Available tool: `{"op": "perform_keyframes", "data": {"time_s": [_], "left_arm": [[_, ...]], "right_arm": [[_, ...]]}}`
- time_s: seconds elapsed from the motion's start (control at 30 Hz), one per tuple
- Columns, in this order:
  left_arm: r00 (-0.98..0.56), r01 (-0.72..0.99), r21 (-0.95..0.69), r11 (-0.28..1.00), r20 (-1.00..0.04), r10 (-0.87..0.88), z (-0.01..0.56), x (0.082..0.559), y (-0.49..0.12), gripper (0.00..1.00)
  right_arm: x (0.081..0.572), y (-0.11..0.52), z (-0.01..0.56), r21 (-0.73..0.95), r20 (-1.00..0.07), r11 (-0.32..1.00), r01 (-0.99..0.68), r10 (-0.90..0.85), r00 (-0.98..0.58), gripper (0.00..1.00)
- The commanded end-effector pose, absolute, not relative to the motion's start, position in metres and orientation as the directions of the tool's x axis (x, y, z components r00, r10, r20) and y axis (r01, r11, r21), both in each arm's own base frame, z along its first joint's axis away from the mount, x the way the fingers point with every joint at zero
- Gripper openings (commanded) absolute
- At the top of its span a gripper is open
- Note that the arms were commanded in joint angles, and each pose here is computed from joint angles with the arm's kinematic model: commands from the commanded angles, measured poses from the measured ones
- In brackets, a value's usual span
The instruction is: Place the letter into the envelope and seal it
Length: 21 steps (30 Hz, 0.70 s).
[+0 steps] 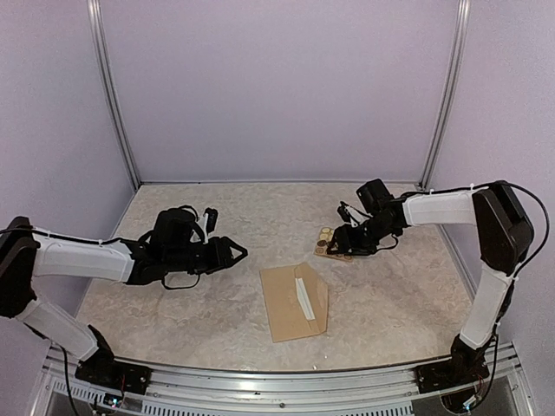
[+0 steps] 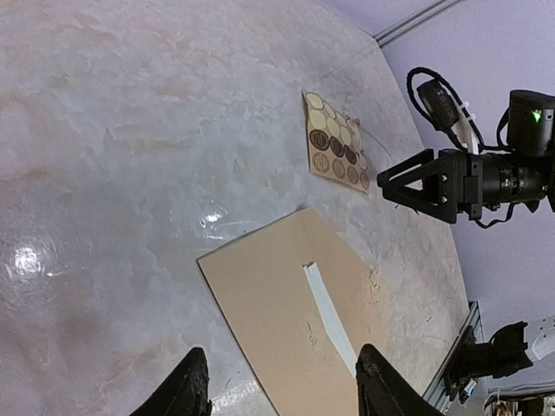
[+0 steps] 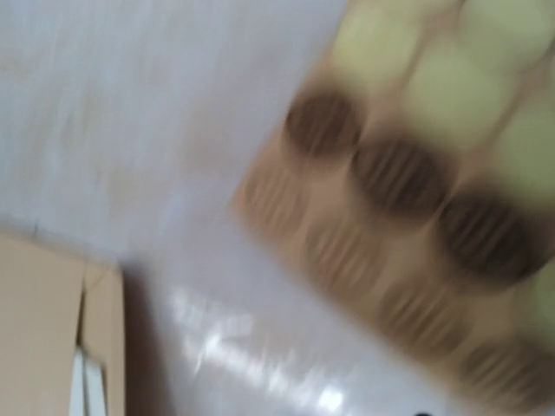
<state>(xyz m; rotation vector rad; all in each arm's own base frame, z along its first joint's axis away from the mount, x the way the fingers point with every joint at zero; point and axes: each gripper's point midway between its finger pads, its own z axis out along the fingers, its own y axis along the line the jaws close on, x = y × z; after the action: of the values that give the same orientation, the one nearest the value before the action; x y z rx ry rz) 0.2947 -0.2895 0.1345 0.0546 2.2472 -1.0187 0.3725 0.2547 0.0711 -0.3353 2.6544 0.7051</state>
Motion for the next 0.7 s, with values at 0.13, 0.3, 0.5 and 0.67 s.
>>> {"op": "perform_keyframes", "data": {"time_s": [0.13, 0.3, 0.5, 0.67], "left_arm": [[-0.824, 0.388, -0.683, 0.619, -0.557, -0.099, 0.116, 0.284, -0.359, 0.46], [-0.846, 0.404, -0.686, 0.605, -0.532, -0.039, 0.092, 0.277, -0.382, 0.4], [-0.873, 0.39, -0.69, 0.61, -0.488, 0.005, 0.058, 0.268, -0.392, 0.29], [-0.883, 0.389, -0.686, 0.615, -0.468, 0.035, 0.04, 0.258, -0.396, 0.22]], "right_arm": [[0.298, 0.297, 0.074, 0.671, -0.32, 0.654, -0.348, -0.167, -0.932, 0.66], [0.278, 0.314, 0.07, 0.695, -0.3, 0.624, -0.357, -0.199, -0.933, 0.65], [0.265, 0.333, 0.063, 0.696, -0.277, 0.619, -0.364, -0.237, -0.931, 0.67], [0.259, 0.346, 0.066, 0.696, -0.276, 0.613, -0.375, -0.255, -0.927, 0.63]]}}
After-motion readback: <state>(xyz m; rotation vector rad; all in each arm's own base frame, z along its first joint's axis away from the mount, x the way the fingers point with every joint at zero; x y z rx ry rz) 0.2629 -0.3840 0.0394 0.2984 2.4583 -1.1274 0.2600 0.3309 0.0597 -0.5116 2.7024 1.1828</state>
